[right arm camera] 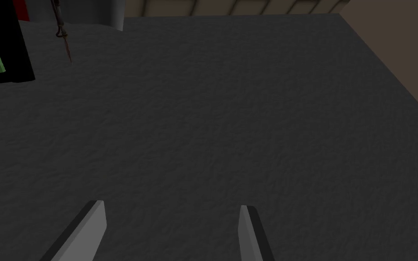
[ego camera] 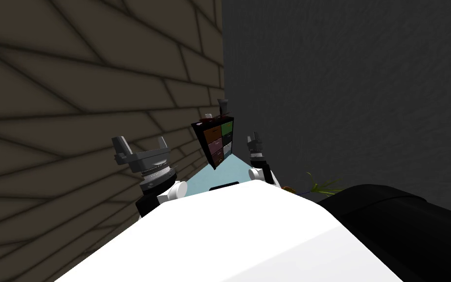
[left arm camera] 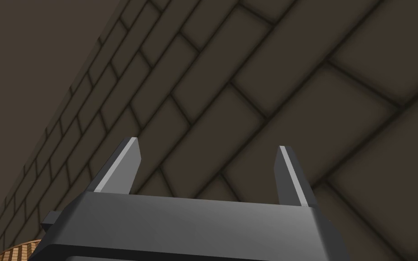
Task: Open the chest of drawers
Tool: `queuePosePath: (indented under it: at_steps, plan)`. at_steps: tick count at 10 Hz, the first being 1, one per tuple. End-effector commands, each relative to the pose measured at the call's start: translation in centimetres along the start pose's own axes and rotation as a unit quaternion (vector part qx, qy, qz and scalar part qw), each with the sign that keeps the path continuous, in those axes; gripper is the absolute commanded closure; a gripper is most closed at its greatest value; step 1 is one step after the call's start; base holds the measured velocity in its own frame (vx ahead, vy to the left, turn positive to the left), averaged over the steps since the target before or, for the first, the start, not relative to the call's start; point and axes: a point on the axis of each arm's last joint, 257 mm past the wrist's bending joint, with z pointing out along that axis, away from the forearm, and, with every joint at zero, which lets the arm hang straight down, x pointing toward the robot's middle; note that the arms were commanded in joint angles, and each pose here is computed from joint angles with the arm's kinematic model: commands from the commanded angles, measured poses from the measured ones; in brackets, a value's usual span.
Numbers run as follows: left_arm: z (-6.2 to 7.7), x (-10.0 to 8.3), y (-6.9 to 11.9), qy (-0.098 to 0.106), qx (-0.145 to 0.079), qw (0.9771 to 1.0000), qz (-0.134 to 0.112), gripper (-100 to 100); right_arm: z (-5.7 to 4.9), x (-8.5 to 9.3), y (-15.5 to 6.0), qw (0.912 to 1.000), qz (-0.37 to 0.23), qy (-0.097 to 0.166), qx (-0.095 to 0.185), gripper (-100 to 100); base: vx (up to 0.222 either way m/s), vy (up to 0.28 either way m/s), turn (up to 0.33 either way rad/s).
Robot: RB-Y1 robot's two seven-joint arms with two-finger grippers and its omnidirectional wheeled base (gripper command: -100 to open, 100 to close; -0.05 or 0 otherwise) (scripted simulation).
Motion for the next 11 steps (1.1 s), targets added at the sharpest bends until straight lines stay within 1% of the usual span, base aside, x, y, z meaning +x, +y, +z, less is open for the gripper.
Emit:
queuePosePath:
  at_steps: [1,3,4,6,8,11]
  plan:
    - [0.0,0.0,0.0,0.000,0.000,1.0000,0.000,0,0.0,0.0,0.0,1.0000,0.000,0.000,0.000,0,0.000,0.000,0.000]
    - [0.0,0.0,0.0,0.000,0.000,1.0000,0.000,0,0.0,0.0,0.0,1.0000,0.000,0.000,0.000,0,0.000,0.000,0.000]
    - [0.0,0.0,0.0,0.000,0.000,1.0000,0.000,0,0.2,0.4,-0.3,0.9998,0.009,0.018,0.000,-100,0.018,-0.014,0.104]
    - [0.0,0.0,0.0,0.000,0.000,1.0000,0.000,0,0.4,0.8,-0.7,0.9991,0.029,0.032,-0.002,-100,0.024,-0.031,0.117]
    - [0.0,0.0,0.0,0.000,0.000,1.0000,0.000,0,0.8,1.1,-1.2,0.9971,0.063,0.041,-0.006,-100,0.028,-0.047,0.153]
    - [0.0,0.0,0.0,0.000,0.000,1.0000,0.000,0,1.7,1.4,-2.0,0.9905,0.127,0.051,-0.015,-100,0.042,-0.062,0.200]
